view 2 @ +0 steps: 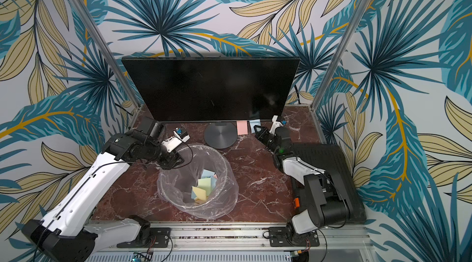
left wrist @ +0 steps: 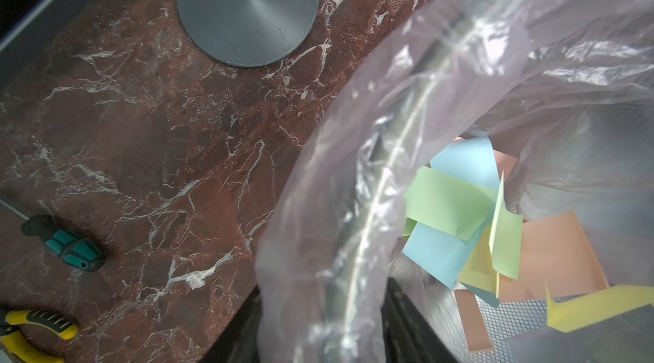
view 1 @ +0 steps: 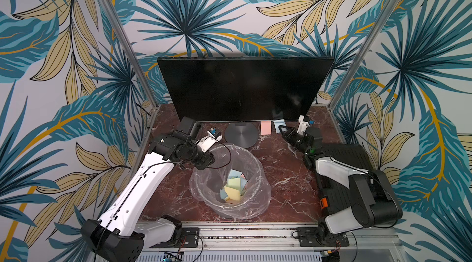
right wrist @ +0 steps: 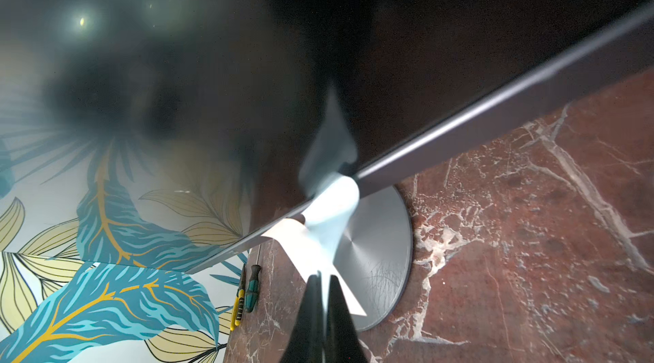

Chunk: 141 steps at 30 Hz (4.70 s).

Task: Remove the sticky note from the monitor
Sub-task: Tear off the sticky note from the monitor, then place the sticky note in the trash bin.

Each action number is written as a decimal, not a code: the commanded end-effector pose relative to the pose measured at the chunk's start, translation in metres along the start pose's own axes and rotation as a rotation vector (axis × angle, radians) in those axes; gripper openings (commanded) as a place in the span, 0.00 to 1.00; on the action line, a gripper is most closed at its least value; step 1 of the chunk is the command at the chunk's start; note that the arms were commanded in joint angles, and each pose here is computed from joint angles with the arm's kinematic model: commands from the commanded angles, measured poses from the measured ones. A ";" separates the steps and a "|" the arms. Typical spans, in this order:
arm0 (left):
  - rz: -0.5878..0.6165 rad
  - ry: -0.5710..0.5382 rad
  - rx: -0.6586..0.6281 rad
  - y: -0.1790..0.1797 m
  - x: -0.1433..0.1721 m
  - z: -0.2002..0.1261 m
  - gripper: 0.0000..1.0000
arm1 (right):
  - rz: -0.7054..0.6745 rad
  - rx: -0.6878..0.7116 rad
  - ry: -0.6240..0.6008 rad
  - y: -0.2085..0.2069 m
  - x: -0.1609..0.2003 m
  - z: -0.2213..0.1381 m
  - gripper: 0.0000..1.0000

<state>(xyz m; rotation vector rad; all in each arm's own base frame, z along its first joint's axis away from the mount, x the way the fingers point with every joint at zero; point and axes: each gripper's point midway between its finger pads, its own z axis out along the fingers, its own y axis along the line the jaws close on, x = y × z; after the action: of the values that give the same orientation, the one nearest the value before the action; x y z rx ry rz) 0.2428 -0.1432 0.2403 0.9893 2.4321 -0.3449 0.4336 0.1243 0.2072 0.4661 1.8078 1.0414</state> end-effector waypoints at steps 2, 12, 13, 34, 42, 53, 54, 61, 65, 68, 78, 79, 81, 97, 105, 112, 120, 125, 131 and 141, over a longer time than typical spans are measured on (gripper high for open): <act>0.014 -0.016 -0.004 -0.001 0.001 -0.003 0.52 | -0.051 -0.060 -0.015 0.028 -0.010 -0.018 0.00; 0.014 -0.017 -0.003 -0.002 0.000 -0.003 0.52 | -0.114 -0.182 -0.014 0.086 -0.016 -0.068 0.00; 0.015 -0.015 -0.003 -0.002 0.001 -0.003 0.52 | -0.125 -0.198 -0.021 0.095 -0.019 -0.075 0.00; 0.012 -0.019 -0.005 -0.002 0.001 -0.004 0.52 | -0.618 -0.348 0.518 0.216 0.121 -0.123 0.00; 0.011 -0.017 -0.002 -0.002 0.001 -0.003 0.52 | -0.851 -0.354 0.754 0.219 0.191 -0.132 0.00; 0.010 -0.015 -0.004 -0.001 0.001 -0.003 0.52 | -1.028 -0.454 0.950 0.230 0.259 -0.146 0.00; 0.011 -0.016 -0.004 -0.002 0.001 -0.003 0.52 | -1.034 -0.459 0.961 0.231 0.263 -0.146 0.00; 0.011 -0.016 -0.003 -0.002 0.001 -0.004 0.52 | -1.043 -0.500 0.965 0.241 0.277 -0.146 0.44; 0.011 -0.018 -0.004 -0.002 0.000 -0.004 0.52 | -1.037 -0.516 0.931 0.247 0.273 -0.146 0.48; 0.013 -0.018 -0.003 -0.002 0.001 -0.004 0.52 | -1.032 -0.541 0.918 0.252 0.271 -0.149 0.53; 0.047 -0.075 0.039 -0.013 -0.014 -0.024 0.83 | -1.037 -0.566 0.876 0.250 0.265 -0.155 0.61; 0.056 -0.085 0.047 -0.016 -0.016 -0.028 0.88 | -1.037 -0.565 0.877 0.249 0.265 -0.156 0.61; 0.076 -0.109 0.046 -0.018 -0.020 -0.038 0.94 | -1.038 -0.564 0.880 0.247 0.265 -0.157 0.62; 0.082 -0.237 0.145 -0.043 -0.052 -0.083 0.98 | -1.028 -0.575 0.870 0.257 0.271 -0.145 0.62; 0.101 -0.160 0.259 -0.064 -0.029 -0.065 0.97 | -1.027 -0.575 0.807 0.268 0.263 -0.138 0.62; 0.125 -0.098 0.286 -0.071 -0.008 -0.054 0.96 | -1.012 -0.563 0.757 0.273 0.254 -0.131 0.62; 0.111 -0.122 0.115 -0.043 -0.016 -0.049 0.94 | -0.999 -0.601 0.760 0.277 0.251 -0.139 0.62; 0.092 -0.145 0.051 -0.030 -0.026 -0.049 0.94 | -0.993 -0.623 0.780 0.274 0.252 -0.147 0.62; 0.079 -0.148 0.046 -0.028 -0.029 -0.047 0.95 | -0.989 -0.638 0.774 0.271 0.247 -0.159 0.62; 0.087 -0.155 0.057 -0.031 -0.028 -0.050 0.95 | -0.986 -0.550 0.654 0.269 0.221 -0.154 0.62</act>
<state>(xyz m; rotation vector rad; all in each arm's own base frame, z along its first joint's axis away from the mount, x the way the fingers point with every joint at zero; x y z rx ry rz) 0.2198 -0.1613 0.2974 1.0573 2.2550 -0.4483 0.1491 0.3672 0.3279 -1.2057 1.7986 0.9735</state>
